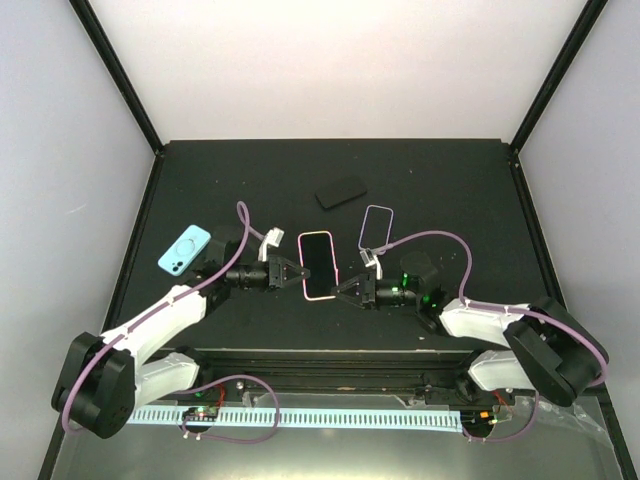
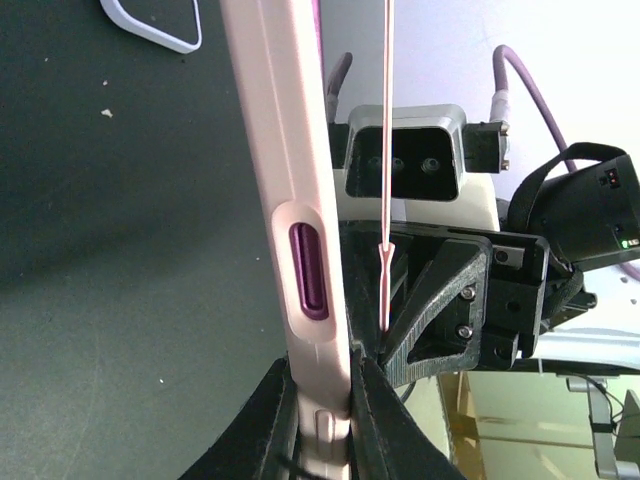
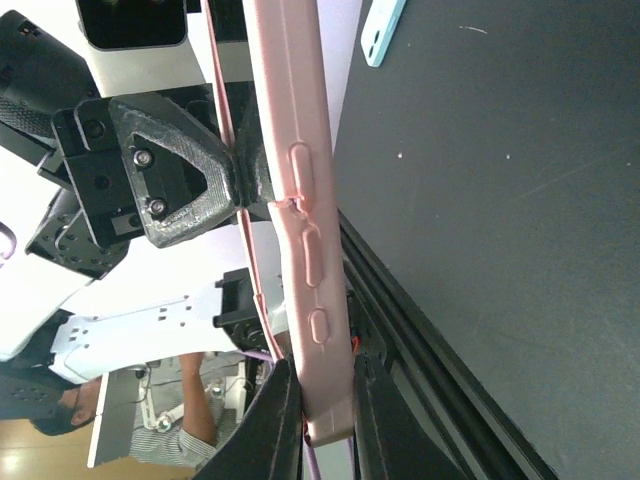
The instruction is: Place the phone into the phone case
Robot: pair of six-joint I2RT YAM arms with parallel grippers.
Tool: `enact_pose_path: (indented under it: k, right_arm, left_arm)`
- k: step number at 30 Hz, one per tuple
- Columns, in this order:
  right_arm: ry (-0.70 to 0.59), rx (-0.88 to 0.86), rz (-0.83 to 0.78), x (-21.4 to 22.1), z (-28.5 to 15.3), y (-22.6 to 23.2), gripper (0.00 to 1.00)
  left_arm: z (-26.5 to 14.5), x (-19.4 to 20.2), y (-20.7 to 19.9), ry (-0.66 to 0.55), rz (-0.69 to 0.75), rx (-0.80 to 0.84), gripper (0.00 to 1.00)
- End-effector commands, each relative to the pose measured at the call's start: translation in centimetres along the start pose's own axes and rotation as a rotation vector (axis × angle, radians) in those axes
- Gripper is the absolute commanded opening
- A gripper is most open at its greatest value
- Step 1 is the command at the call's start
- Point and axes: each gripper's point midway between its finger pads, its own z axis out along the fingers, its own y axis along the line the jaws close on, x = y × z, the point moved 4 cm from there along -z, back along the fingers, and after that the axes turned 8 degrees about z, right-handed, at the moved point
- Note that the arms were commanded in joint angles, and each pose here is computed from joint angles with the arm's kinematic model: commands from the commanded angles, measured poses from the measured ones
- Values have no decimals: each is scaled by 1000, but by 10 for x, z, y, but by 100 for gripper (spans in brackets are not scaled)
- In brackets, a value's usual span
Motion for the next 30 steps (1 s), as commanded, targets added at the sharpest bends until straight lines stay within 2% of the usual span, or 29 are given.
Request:
enact_pose_path:
  k: [1, 7, 10, 13, 16, 21, 27, 30]
  right_arm:
    - [-49, 29, -72, -9, -1, 10, 10]
    - [-126, 157, -173, -14, -13, 8, 40]
    - [-152, 222, -203, -18, -18, 7, 48]
    - [-148, 246, -209, -19, -18, 5, 48]
    - [-126, 228, -201, -18, -14, 4, 44]
    - [-107, 237, -196, -20, -8, -3, 42]
    - [-158, 360, -223, -31, -11, -19, 42]
    - [-144, 346, -256, -29, -11, -16, 47]
  left_arm:
    - [-2, -1, 7, -14, 41, -59, 1]
    - [-3, 6, 0, 4, 16, -9, 2]
    - [-3, 7, 1, 7, 5, -4, 1]
    - [-1, 7, 0, 9, -2, 12, 2]
    - [1, 6, 1, 13, -10, 23, 2]
    - [11, 7, 20, 48, -52, -31, 2]
    - [29, 2, 47, 89, -109, -93, 2]
    - [39, -1, 60, 124, -144, -119, 1]
